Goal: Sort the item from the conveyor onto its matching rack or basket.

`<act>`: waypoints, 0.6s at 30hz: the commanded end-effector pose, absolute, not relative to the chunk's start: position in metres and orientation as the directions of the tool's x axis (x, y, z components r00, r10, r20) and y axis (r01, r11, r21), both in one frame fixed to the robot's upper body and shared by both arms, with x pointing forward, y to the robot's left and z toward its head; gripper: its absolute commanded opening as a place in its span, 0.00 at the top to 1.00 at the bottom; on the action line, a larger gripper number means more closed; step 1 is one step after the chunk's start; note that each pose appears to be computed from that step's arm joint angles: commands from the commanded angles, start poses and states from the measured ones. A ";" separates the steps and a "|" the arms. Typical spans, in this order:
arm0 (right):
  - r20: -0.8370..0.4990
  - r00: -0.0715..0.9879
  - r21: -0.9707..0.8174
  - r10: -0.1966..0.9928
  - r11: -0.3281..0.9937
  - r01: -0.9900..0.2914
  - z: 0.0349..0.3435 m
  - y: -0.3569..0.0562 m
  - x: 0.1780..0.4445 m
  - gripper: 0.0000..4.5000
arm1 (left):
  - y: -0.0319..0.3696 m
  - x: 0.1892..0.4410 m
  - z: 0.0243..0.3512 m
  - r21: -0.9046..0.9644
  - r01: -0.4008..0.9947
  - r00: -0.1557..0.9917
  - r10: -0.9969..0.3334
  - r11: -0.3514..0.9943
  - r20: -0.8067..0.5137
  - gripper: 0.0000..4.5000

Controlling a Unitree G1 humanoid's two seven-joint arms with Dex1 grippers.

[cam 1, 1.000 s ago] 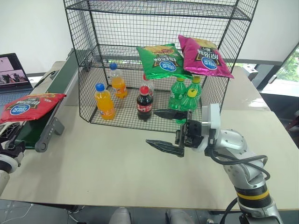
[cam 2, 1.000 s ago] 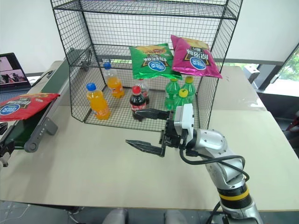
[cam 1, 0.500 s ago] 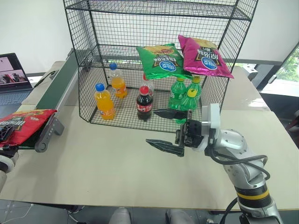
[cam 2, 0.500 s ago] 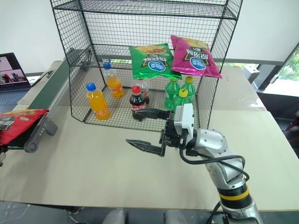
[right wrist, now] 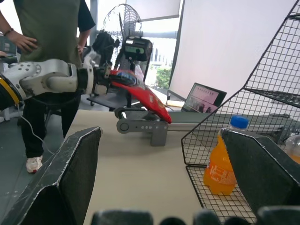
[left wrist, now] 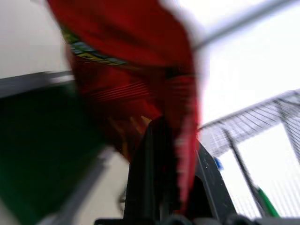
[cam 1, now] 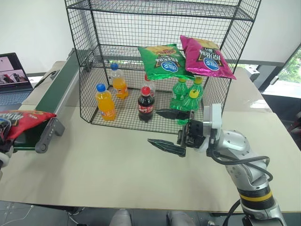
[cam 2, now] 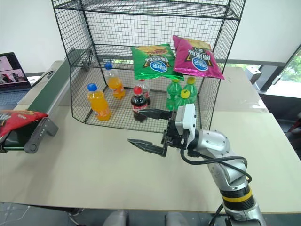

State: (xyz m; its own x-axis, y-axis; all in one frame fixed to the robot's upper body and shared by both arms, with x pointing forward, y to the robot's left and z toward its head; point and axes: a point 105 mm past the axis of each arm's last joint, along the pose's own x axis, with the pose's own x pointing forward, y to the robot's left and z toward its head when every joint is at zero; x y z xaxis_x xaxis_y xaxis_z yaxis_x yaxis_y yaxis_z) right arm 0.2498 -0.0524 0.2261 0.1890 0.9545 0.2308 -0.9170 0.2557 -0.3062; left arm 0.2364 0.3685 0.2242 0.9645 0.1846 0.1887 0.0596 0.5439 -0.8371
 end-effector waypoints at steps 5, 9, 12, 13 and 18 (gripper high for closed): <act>0.279 0.310 -0.357 0.909 0.398 -0.845 0.242 -0.068 0.253 0.00 | 0.279 0.247 0.297 -0.658 0.484 0.872 -0.258 0.577 0.416 0.99; 0.290 0.364 -0.362 0.885 0.454 -0.815 0.245 -0.073 0.254 0.00 | 0.242 0.257 0.314 -0.583 0.616 0.787 -0.430 0.530 0.441 0.99; 0.304 0.389 -0.371 0.870 0.484 -0.792 0.248 -0.073 0.254 0.00 | 0.227 0.269 0.325 -0.577 0.669 0.741 -0.483 0.469 0.467 0.99; 0.307 0.395 -0.377 0.866 0.492 -0.785 0.249 -0.074 0.253 0.00 | 0.222 0.274 0.330 -0.571 0.690 0.721 -0.501 0.446 0.479 0.99; 0.367 0.438 -0.394 0.821 0.564 -0.726 0.264 -0.081 0.253 0.00 | 0.208 0.312 0.362 -0.532 0.754 0.655 -0.503 0.386 0.564 0.99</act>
